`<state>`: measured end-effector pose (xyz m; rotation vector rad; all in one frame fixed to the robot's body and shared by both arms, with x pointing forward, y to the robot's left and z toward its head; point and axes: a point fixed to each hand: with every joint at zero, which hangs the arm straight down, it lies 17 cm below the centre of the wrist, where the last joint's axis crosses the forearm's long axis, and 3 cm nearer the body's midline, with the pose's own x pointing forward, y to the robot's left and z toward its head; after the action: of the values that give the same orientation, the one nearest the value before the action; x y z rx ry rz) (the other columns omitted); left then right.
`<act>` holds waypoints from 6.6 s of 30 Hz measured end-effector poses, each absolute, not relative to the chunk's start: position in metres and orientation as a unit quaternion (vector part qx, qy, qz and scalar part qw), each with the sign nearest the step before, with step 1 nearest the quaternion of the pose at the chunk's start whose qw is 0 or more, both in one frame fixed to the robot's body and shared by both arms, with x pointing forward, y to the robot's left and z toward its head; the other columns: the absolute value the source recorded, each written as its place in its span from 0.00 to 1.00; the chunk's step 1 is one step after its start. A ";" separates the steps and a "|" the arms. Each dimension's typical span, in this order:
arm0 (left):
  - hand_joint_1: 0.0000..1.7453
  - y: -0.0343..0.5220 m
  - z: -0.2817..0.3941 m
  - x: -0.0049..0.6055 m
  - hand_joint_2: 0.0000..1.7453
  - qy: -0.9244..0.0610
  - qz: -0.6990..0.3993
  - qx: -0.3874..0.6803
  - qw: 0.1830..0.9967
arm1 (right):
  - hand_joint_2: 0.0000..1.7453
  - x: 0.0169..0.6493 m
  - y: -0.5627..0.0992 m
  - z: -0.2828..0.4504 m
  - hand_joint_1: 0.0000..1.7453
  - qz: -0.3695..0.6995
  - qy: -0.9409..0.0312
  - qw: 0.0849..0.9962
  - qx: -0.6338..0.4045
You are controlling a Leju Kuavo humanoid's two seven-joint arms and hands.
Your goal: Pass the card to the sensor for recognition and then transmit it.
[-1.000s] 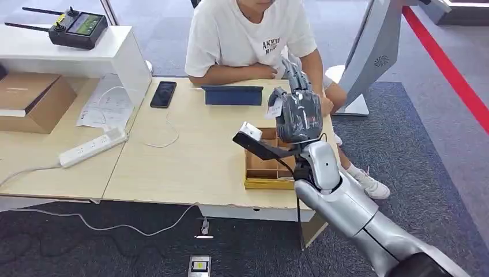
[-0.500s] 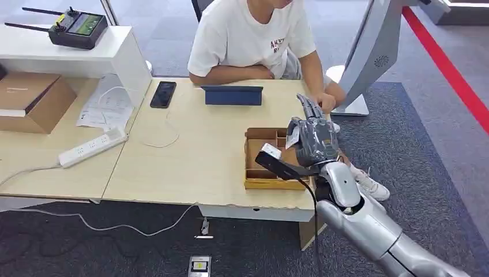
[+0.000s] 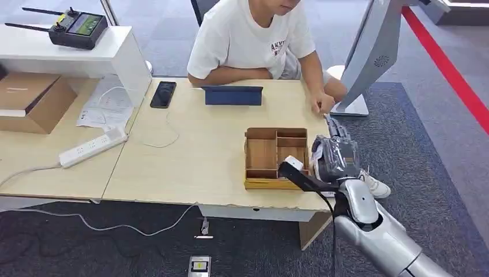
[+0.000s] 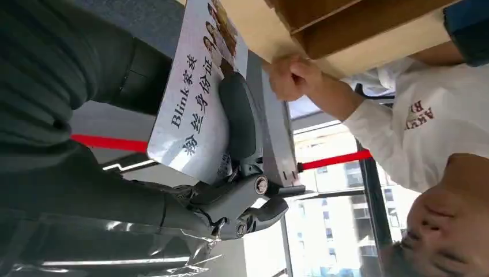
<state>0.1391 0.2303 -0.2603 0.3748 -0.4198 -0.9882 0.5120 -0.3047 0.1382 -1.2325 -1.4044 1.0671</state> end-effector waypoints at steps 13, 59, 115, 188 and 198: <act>0.00 0.231 -0.260 0.139 0.00 -0.195 -0.474 0.180 0.840 | 1.00 0.497 -0.374 0.111 1.00 0.420 -0.505 0.519 -0.548; 0.00 0.225 -0.258 0.151 0.00 -0.203 -0.489 0.177 0.829 | 1.00 0.461 -0.365 0.010 1.00 0.463 -0.449 0.587 -0.490; 0.00 0.210 -0.255 0.156 0.00 -0.215 -0.530 0.165 0.804 | 1.00 0.558 -0.332 0.306 1.00 0.336 -0.616 0.400 -0.589; 0.00 0.224 -0.258 0.150 0.00 -0.199 -0.504 0.173 0.823 | 1.00 0.448 -0.185 0.133 0.00 0.373 -0.672 0.627 -0.131; 0.00 0.220 -0.256 0.158 0.00 -0.200 -0.510 0.178 0.818 | 1.00 0.451 -0.199 0.107 0.00 0.481 -0.597 0.540 -0.347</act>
<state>0.1577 0.2201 -0.2557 0.3788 -0.4267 -1.0862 0.4512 -0.1986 0.1070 -0.8260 -1.4205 1.1425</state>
